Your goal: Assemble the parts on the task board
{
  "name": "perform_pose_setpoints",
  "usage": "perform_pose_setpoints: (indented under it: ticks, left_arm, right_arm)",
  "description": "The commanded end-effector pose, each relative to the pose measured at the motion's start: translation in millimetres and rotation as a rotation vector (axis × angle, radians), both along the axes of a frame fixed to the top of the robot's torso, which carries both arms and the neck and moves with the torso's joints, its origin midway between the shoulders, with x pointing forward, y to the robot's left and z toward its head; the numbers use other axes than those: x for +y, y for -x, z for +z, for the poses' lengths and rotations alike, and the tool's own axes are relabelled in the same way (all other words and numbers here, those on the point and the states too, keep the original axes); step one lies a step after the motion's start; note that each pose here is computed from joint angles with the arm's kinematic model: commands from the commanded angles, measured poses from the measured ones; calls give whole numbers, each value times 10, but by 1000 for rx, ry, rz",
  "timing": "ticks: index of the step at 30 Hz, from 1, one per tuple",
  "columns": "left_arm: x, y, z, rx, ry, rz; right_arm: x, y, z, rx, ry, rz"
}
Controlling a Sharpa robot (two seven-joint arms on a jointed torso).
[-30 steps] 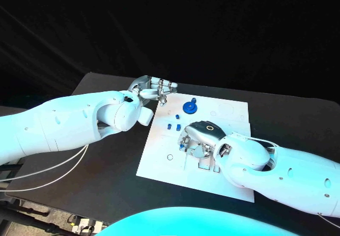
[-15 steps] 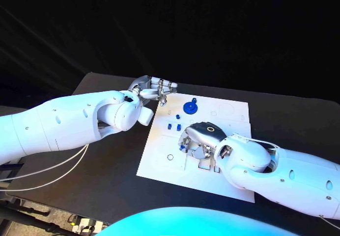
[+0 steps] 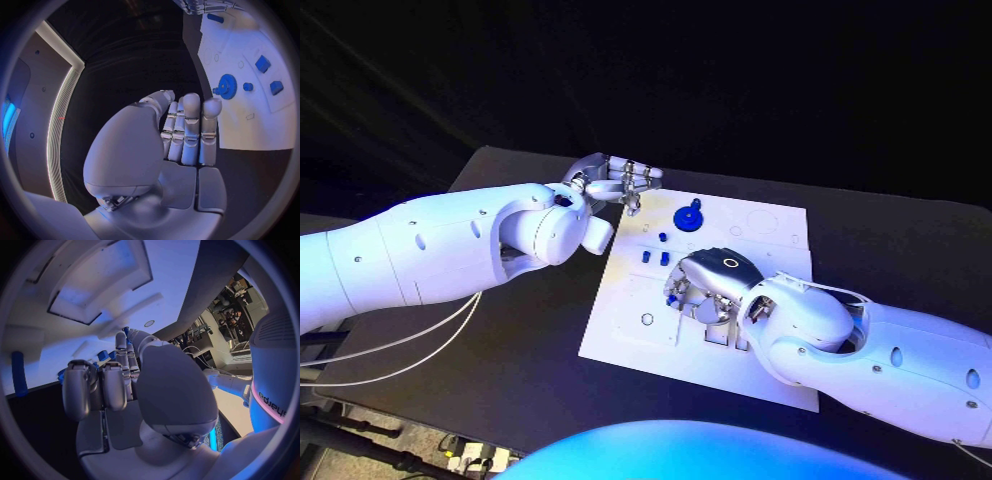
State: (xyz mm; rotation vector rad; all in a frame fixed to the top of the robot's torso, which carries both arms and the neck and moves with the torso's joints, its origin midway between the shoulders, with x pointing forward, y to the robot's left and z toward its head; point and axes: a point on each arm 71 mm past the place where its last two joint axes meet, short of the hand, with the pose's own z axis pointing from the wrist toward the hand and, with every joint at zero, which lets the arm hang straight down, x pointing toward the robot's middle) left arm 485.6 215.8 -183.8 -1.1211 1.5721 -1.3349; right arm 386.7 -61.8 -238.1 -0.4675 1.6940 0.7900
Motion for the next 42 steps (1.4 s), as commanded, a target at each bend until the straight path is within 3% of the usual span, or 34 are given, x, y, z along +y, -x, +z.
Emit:
perform_pose_setpoints:
  ticks: [1,42]
  left_arm:
    - [-31,5,8,1,10,-21]
    - [-26,10,4,7,4,-24]
  right_arm:
    - [-2,-6,-15,-6,14,3]
    - [34,-49,-74,19,42,-2]
